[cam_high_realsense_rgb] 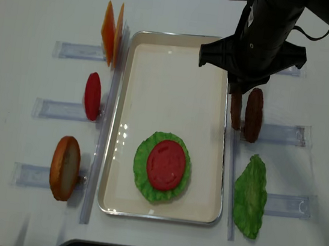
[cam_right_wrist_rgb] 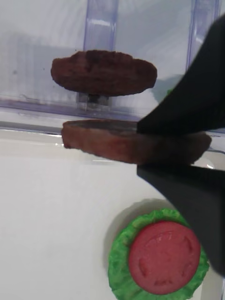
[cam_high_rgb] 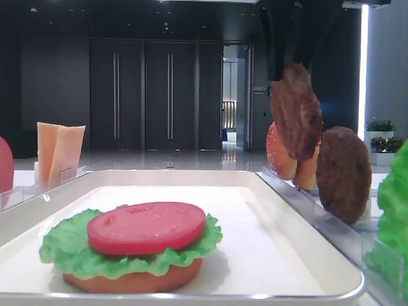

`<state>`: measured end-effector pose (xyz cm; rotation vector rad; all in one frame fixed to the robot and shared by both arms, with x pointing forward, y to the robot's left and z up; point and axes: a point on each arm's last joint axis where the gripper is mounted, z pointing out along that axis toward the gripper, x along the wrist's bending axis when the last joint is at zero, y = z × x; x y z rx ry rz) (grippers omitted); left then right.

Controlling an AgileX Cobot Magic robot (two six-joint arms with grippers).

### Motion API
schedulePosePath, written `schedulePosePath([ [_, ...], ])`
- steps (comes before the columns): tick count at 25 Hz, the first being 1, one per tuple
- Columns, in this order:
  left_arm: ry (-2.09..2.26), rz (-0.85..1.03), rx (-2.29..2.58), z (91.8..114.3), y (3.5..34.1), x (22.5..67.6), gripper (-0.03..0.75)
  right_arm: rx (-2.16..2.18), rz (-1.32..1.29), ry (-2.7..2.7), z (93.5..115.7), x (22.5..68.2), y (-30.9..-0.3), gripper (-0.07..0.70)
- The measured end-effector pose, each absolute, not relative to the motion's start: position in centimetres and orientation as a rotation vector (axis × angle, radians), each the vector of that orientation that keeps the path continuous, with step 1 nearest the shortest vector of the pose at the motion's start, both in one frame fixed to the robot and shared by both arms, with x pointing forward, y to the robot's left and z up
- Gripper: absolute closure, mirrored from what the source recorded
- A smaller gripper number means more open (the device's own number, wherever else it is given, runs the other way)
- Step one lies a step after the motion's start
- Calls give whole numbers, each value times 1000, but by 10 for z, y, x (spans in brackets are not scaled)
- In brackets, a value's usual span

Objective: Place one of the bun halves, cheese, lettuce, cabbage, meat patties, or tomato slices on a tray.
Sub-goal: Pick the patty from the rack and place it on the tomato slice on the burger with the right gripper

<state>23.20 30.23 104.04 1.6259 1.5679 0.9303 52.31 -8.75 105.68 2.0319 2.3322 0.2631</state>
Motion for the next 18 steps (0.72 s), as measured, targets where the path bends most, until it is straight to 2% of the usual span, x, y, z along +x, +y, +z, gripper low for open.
schedulePosePath([
  [5, 1568, 930, 1626, 1040, 302, 232, 24, 2015, 280, 2344, 1061, 519, -85, 489],
  [13, 1568, 930, 1626, 1040, 302, 232, 24, 1982, 486, 2436, 1097, 486, -73, 489],
  [18, 1568, 930, 1626, 1040, 302, 232, 24, 1928, 645, 2477, 1108, 472, -58, 489],
])
